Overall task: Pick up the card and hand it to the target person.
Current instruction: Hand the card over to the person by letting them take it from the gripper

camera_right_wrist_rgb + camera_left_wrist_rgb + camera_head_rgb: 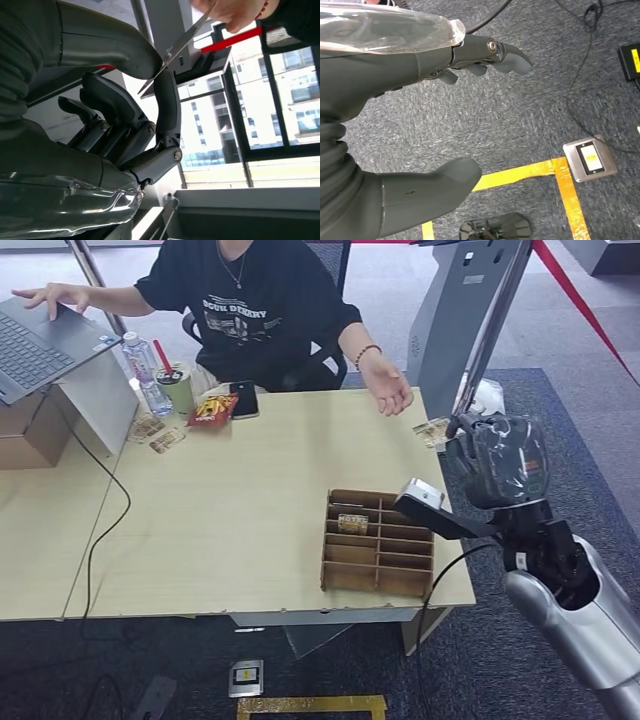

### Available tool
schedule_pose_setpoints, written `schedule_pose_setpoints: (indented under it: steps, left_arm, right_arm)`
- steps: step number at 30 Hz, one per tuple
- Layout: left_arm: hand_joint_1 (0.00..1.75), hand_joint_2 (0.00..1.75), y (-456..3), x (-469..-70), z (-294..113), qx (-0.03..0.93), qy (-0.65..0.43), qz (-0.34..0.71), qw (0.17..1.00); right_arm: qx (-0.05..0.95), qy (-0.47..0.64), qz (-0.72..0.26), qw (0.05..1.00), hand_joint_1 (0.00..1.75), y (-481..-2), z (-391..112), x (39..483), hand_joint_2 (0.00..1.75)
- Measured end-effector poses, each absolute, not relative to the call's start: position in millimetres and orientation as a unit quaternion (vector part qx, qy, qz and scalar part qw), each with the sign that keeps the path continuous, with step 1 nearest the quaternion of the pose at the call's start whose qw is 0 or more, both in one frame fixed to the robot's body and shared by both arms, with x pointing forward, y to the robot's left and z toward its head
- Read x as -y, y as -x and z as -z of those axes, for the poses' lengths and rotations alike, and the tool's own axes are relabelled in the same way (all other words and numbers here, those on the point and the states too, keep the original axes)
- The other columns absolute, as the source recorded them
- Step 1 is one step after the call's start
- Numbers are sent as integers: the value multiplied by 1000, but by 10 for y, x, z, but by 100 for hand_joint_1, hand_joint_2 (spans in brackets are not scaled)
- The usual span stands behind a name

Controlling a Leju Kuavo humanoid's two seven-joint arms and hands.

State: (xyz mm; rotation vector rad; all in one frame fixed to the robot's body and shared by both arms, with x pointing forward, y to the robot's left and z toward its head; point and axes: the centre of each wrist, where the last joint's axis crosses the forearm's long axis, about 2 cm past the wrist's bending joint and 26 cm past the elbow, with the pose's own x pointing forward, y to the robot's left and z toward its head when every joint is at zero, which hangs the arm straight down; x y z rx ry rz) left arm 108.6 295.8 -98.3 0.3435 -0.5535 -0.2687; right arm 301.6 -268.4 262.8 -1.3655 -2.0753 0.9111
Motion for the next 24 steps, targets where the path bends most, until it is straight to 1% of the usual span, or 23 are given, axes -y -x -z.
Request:
schedule_pose_setpoints:
  steps: [4,10,16,23,24]
  left_arm:
    - [0,175,-1144,-2924,969,275,-166,131,938]
    - [0,175,-1155,-2899,965,271,-168,134,938]
    - [0,175,-1177,-2887,960,270,-168,139,938]
    - [0,175,-1190,-2886,956,267,-168,136,939]
    - [0,175,-1188,-2886,957,267,-168,136,939]
  right_arm:
    - [761,515,-319,233,175,-3287,-2501,2460,175]
    - [751,539,-314,215,175,-3745,-2436,2148,175]
    - [716,559,-355,223,175,-4068,-2388,1956,175]
    - [687,554,-403,241,175,-4257,-2322,1861,175]
    - [686,552,-407,243,154,-4269,-2308,1849,175]
